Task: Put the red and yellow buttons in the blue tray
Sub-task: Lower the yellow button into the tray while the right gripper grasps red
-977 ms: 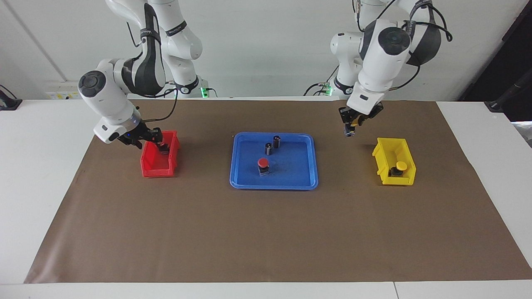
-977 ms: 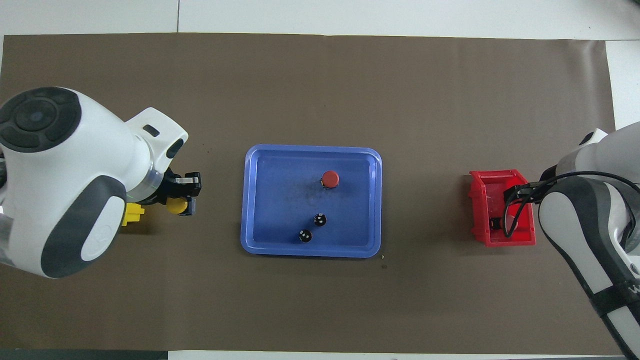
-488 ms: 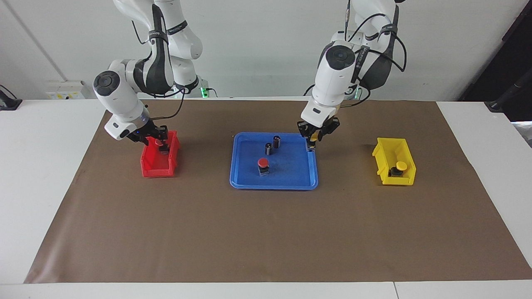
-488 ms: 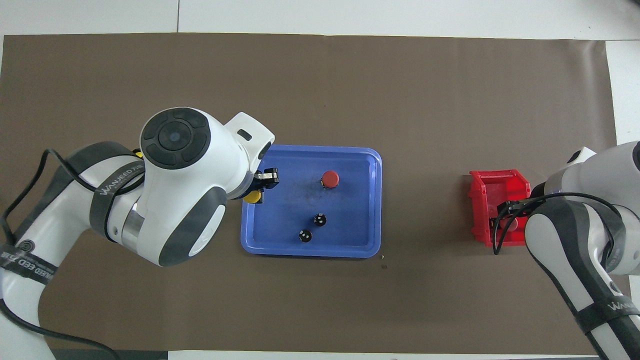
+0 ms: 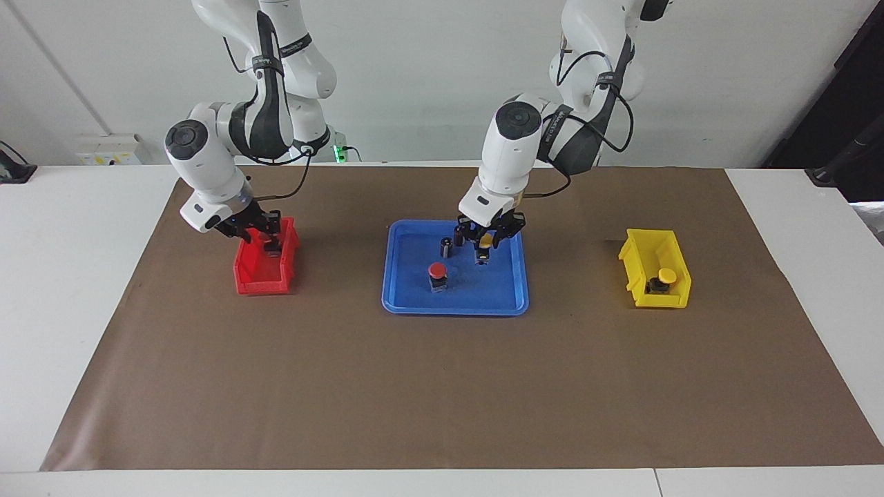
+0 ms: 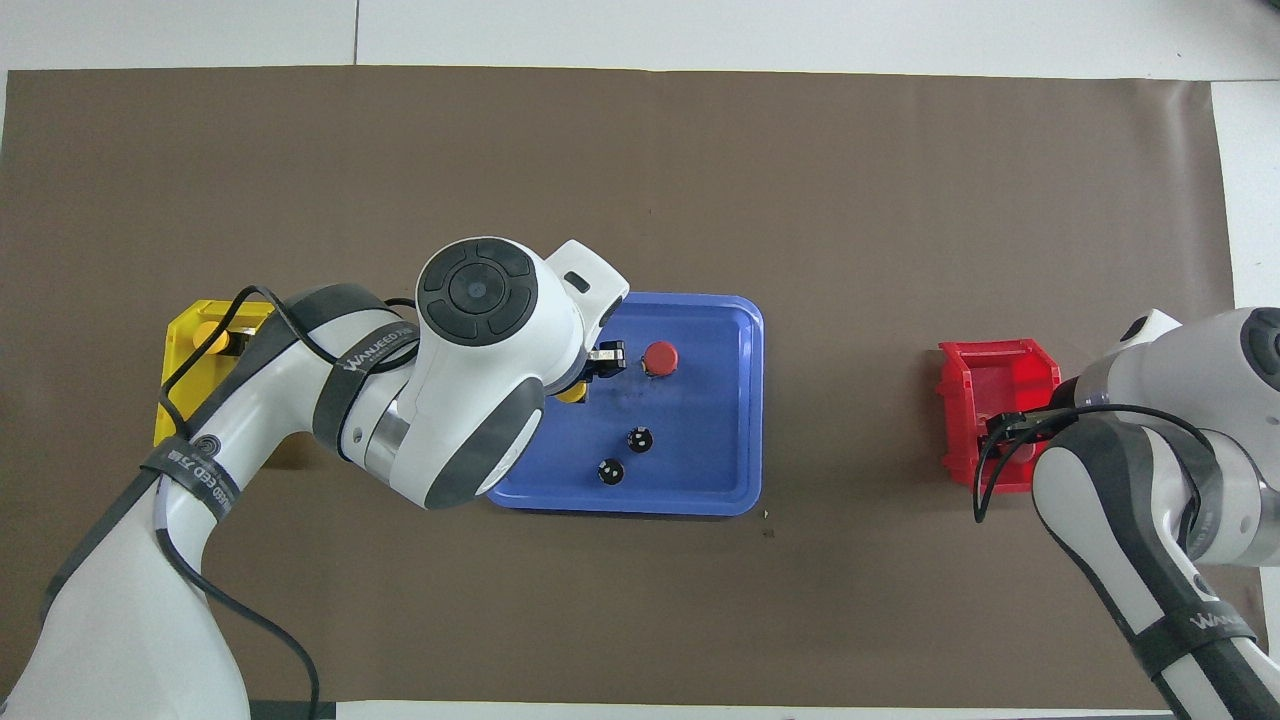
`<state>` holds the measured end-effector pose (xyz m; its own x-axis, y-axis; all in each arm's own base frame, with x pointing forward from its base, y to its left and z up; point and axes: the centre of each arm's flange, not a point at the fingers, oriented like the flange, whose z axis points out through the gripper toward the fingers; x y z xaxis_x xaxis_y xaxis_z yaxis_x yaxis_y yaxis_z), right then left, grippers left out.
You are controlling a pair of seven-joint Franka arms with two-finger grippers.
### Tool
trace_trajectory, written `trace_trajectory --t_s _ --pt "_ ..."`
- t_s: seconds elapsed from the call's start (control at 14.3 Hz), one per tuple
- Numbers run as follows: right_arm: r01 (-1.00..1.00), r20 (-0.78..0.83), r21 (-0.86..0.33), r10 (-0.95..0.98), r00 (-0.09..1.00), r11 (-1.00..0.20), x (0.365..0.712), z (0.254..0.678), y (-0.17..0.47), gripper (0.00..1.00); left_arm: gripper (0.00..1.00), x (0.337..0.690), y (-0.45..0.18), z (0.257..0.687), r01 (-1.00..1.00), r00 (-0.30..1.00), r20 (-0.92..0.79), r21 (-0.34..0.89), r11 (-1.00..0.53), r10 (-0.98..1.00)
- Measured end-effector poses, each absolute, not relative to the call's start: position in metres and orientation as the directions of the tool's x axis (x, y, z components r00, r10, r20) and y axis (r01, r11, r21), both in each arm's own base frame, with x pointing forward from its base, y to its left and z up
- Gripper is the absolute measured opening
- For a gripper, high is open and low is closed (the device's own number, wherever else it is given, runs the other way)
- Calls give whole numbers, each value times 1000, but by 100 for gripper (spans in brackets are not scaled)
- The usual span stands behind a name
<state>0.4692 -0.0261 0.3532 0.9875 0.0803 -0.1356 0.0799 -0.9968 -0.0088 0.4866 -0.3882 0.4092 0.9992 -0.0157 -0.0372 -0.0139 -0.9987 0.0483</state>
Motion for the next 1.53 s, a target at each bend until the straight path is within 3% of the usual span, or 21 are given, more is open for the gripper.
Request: trace_trajectory --t_s 0.56,0.84,0.98,1.26,1.53 --pt "154 -140 -14 154 978 -988 465 351 -15 60 40 504 -401 371 -20 998 -57 30 -999 -21" --pt "174 -147 -21 175 974 -985 460 348 -26 52 40 502 -411 371 -7 999 -53 33 -999 -9" --pt "175 -149 -22 176 973 -984 458 347 -30 42 40 501 -415 371 -6 999 -42 37 -999 -7" --pt "175 -146 -21 176 973 -984 458 349 -30 42 40 504 -415 370 4 1000 -25 41 -999 3" --pt "181 -144 -22 183 973 -983 477 388 -28 42 40 505 -414 362 -4 1000 -24 19 -1000 -4"
